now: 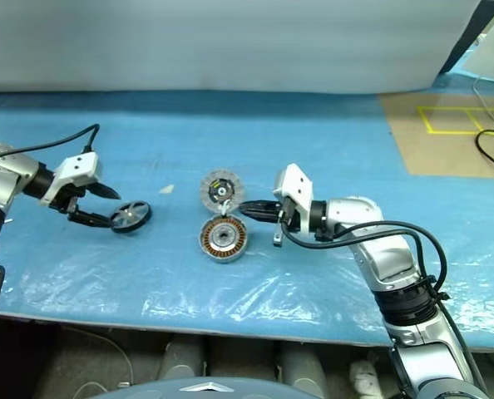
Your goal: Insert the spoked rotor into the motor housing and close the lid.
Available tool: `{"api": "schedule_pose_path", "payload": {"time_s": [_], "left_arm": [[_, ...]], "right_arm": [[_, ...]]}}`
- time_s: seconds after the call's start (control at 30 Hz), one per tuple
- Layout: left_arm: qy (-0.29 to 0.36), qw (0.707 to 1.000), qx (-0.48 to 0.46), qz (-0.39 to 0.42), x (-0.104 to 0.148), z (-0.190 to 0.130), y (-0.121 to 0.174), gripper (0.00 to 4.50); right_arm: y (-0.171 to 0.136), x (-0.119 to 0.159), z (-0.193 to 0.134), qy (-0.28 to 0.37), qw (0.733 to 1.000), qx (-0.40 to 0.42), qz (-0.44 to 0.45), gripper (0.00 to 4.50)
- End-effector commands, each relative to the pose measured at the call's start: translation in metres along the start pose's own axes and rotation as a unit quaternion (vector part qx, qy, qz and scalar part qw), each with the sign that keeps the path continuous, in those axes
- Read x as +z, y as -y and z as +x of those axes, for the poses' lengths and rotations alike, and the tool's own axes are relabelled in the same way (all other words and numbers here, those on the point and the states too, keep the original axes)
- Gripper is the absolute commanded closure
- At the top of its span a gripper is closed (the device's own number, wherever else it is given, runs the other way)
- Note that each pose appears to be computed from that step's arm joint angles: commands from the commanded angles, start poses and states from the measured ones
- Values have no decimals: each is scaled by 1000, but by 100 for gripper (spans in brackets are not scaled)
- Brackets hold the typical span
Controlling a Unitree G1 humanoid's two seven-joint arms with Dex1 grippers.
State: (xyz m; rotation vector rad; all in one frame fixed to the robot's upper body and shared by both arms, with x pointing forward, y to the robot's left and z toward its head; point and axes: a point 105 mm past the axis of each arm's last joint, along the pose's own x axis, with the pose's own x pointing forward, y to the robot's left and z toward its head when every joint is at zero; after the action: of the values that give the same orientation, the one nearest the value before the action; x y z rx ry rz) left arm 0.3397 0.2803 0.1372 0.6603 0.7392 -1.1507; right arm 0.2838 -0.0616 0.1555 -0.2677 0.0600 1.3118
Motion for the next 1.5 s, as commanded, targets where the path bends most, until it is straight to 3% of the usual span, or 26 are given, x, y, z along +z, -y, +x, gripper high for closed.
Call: {"api": "schedule_pose_path", "payload": {"time_s": [0.03,0.3,0.43,0.63,1.13,1.5], "left_arm": [[8,1000,15,10,6,0,-6,44],[12,1000,21,-8,9,4,-10,44],[-5,999,29,13,4,6,-11,44],[8,997,34,70,16,4,-13,44],[-27,999,14,-38,3,9,-13,44],[12,997,10,-69,10,12,-13,44]], "right_arm": [[-4,11,2,10,1000,15,-17,448],[-3,5,-1,-7,1000,13,-12,448],[-3,2,-2,-10,1000,6,-4,448],[-5,-1,-2,-13,1000,-1,5,448],[-8,-6,-5,-20,999,-18,18,448],[-9,-9,-7,-30,999,-28,19,448]]}}
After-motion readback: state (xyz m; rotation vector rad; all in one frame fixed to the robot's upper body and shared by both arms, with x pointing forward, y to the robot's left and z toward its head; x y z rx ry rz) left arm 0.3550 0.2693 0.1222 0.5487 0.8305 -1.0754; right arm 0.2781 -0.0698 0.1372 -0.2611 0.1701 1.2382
